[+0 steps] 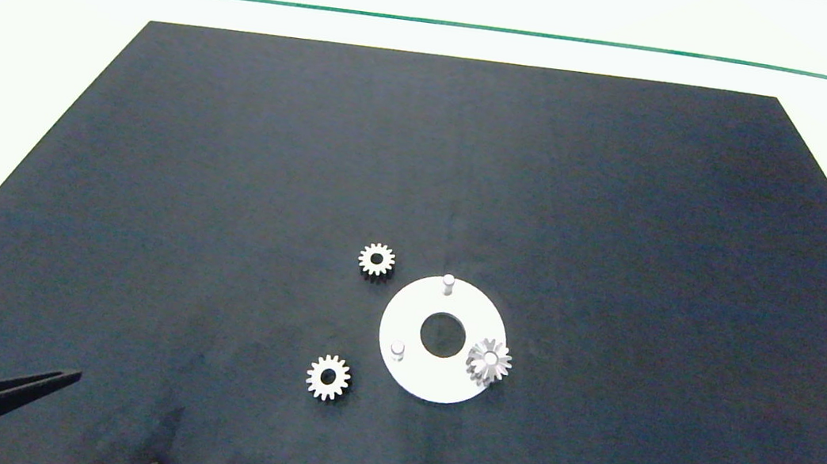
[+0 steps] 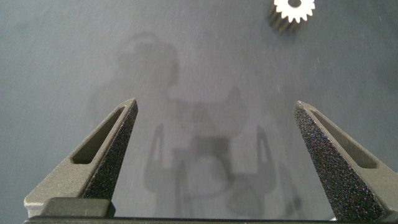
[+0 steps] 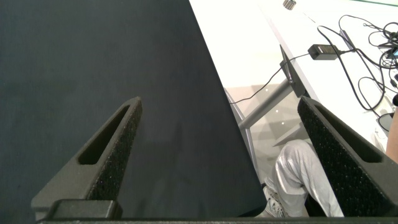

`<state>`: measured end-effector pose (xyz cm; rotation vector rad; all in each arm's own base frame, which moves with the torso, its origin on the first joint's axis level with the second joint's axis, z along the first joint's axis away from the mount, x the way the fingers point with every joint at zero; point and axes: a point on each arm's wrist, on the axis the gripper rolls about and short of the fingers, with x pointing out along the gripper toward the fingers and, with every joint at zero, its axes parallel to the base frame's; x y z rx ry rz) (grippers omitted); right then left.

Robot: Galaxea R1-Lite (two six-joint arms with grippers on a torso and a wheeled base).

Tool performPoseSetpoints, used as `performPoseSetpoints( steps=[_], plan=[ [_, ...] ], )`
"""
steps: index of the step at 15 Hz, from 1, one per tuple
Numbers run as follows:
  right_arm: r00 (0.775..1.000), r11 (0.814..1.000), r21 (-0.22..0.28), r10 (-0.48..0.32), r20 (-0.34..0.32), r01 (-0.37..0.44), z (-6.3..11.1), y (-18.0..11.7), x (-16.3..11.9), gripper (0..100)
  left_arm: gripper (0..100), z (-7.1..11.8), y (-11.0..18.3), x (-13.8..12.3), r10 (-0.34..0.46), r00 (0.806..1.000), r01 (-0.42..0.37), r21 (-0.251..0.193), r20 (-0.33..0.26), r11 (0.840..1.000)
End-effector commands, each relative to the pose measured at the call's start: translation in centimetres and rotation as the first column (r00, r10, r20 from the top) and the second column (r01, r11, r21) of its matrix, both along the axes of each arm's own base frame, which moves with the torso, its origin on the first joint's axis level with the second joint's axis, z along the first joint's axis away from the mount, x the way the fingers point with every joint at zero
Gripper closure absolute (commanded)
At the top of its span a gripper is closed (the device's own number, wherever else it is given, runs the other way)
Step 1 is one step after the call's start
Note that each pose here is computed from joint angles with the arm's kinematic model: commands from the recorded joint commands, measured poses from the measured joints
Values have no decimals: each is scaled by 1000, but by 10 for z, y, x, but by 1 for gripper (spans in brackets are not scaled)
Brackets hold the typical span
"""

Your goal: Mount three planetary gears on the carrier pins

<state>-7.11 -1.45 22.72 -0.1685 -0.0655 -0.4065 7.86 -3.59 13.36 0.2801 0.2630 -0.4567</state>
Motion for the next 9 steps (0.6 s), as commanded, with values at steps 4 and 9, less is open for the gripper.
performPoseSetpoints(
  steps=[4, 9],
  plan=[
    [1000, 1000, -2, -4, -20, 4, 2, 0, 4, 0, 0, -12, -33, 43, -88, 993, 94, 62, -82, 994],
    [1000, 1000, -3, -7, -29, 7, 3, 1, 6, 0, 0, 1, -61, 61, -99, 995, 101, 81, -30, 992]
  ],
)
